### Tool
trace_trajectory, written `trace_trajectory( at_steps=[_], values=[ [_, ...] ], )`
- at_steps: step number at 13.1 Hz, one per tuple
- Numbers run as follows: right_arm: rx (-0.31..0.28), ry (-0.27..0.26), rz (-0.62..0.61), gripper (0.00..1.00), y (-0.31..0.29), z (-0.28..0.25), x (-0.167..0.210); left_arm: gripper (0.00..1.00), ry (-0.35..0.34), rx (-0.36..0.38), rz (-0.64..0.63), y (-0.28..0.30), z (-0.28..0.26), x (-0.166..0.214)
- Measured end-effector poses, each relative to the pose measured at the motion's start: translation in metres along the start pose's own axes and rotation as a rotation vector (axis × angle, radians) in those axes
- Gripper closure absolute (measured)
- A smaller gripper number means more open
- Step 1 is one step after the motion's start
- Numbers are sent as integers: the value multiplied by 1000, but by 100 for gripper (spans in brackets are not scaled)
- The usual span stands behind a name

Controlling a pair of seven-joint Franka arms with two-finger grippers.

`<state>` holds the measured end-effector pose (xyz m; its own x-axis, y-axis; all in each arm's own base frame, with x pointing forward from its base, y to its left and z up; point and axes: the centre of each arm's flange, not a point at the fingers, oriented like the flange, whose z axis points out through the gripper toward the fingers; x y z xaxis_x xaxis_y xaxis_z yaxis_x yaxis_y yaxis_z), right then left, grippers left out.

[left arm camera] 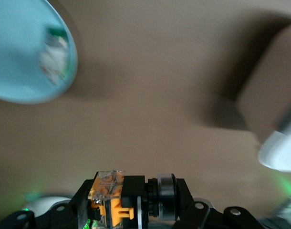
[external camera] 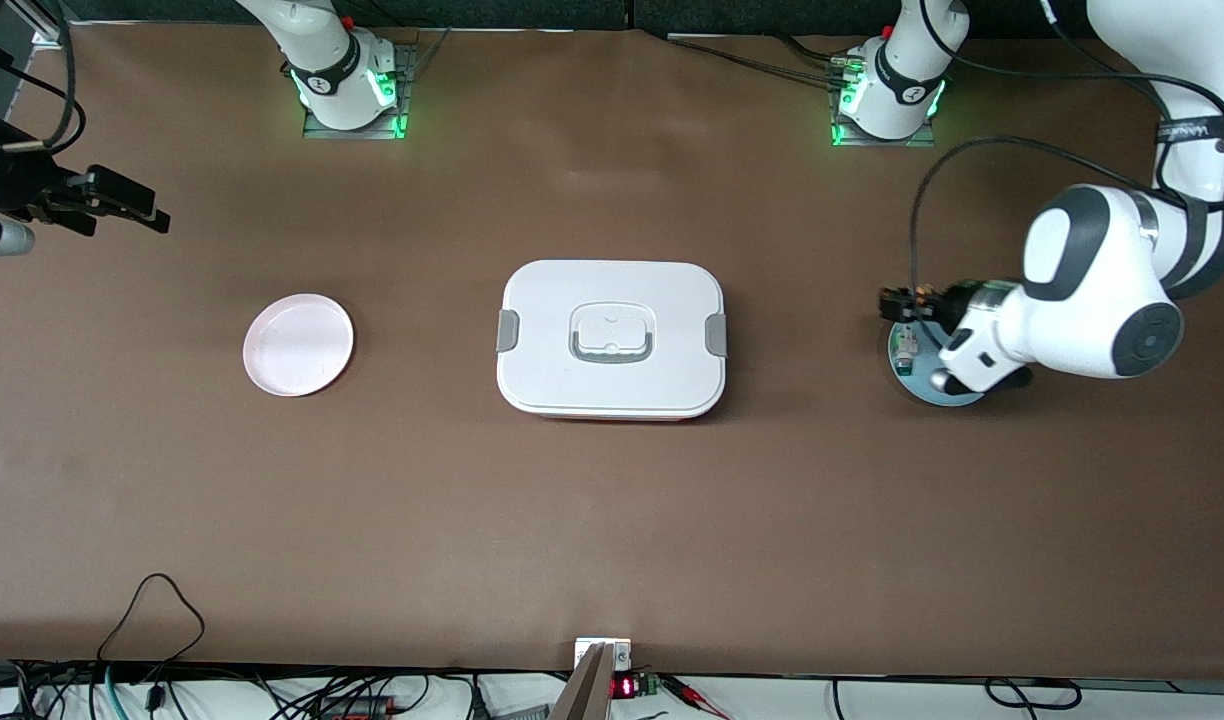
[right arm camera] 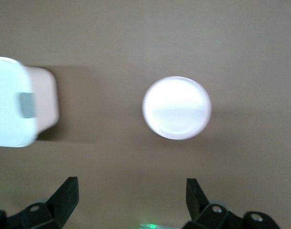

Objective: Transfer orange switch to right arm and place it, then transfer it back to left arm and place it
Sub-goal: 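Carry the switch over the box with the left gripper while the right gripper approaches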

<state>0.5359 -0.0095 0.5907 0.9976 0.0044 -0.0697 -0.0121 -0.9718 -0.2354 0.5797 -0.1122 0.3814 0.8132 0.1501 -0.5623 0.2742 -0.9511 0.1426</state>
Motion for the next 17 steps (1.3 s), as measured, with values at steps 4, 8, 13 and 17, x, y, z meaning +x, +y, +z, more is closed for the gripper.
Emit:
trace_trajectory(
  at_steps=[4,8,13,17],
  values=[
    [324,6,-12,0,-31,6,10,28,-121,-134,-181,88,-46,-76],
    [576,-34,21,0,-45,30,32,28,-338,-346,-352,140,-73,-125],
    [830,-72,59,0,-64,59,58,28,-509,-626,-581,231,-82,-159],
    [995,-41,35,0,-109,63,64,28,-640,-746,-704,259,-65,-138]
  ],
)
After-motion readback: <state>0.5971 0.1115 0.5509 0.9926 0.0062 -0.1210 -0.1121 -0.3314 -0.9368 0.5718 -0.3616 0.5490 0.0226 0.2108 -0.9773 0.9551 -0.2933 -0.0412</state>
